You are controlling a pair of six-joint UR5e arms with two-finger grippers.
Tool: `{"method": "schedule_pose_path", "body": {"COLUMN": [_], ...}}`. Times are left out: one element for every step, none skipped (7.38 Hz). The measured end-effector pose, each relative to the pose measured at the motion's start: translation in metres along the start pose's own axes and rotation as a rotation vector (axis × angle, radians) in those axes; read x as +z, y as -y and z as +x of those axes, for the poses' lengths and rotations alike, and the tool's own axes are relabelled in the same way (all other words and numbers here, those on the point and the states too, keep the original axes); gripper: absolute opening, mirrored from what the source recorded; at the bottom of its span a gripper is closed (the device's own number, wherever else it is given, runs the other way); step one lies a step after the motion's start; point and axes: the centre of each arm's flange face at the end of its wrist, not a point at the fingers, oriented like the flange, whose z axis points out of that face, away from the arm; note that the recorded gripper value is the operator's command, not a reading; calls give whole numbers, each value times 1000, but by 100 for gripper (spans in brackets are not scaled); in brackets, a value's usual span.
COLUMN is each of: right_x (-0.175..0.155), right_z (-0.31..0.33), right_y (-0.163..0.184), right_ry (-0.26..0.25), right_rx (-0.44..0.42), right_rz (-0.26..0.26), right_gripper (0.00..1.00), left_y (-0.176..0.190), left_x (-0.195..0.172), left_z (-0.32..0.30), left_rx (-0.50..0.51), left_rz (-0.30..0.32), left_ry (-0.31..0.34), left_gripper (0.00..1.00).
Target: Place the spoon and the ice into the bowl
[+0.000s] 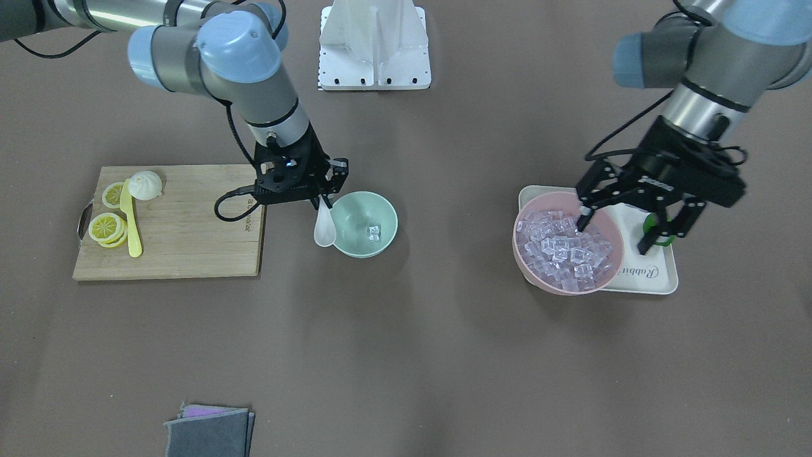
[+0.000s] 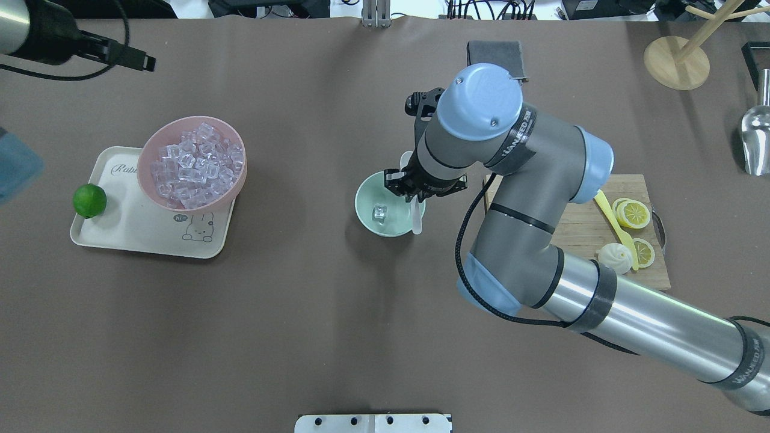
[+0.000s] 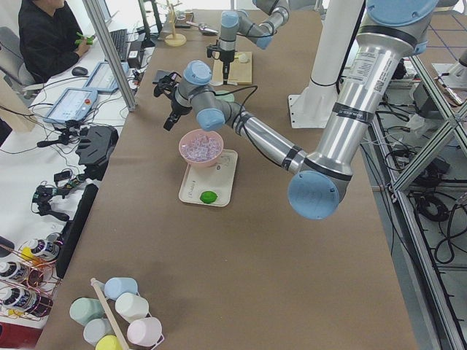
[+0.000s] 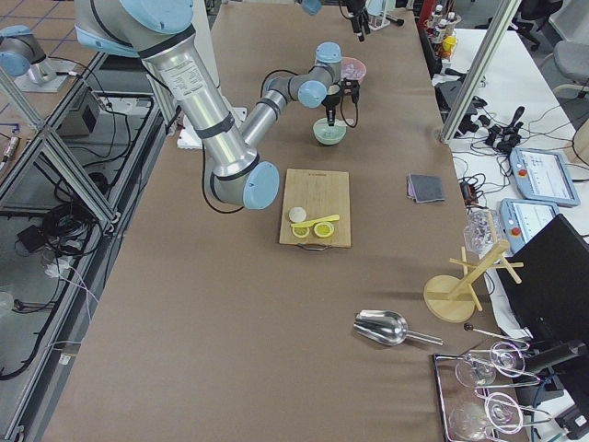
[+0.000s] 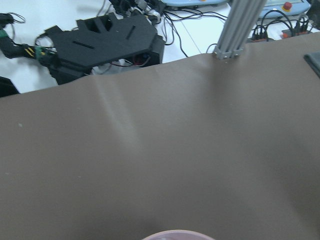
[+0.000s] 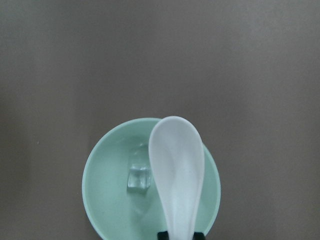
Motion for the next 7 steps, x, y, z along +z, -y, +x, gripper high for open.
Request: {"method": "schedule_pose_path", "body": {"right_x": [6, 11, 17, 22, 24, 24, 19], "right_z": [-12, -19, -25, -27, -27, -27, -26], "right_y": [-10, -15, -17, -16, -14, -10, -3], "right_ry": [-7, -13, -17, -23, -28, -32, -32], "right_rx": [-10, -16, -22, -31, -44, -55, -57], "right_rz": [-13, -22, -29, -33, -31, -23, -13], "right_gripper": [0, 0, 17, 99, 100, 100, 100], "left_y": [5, 5, 2, 0, -1, -1, -1], "left_x": [-4, -6, -10, -12, -13, -13, -12], "left_z": [-22, -35, -47, -53, -57, -58, -60], "left_rx": [13, 18, 20, 19, 18, 17, 14], "left_rz": [-6, 1, 12, 19, 22, 23, 20], "left_ry": [7, 9, 11, 15, 18, 20, 22], "left_gripper": [98, 98, 98, 98, 98, 98, 98]}}
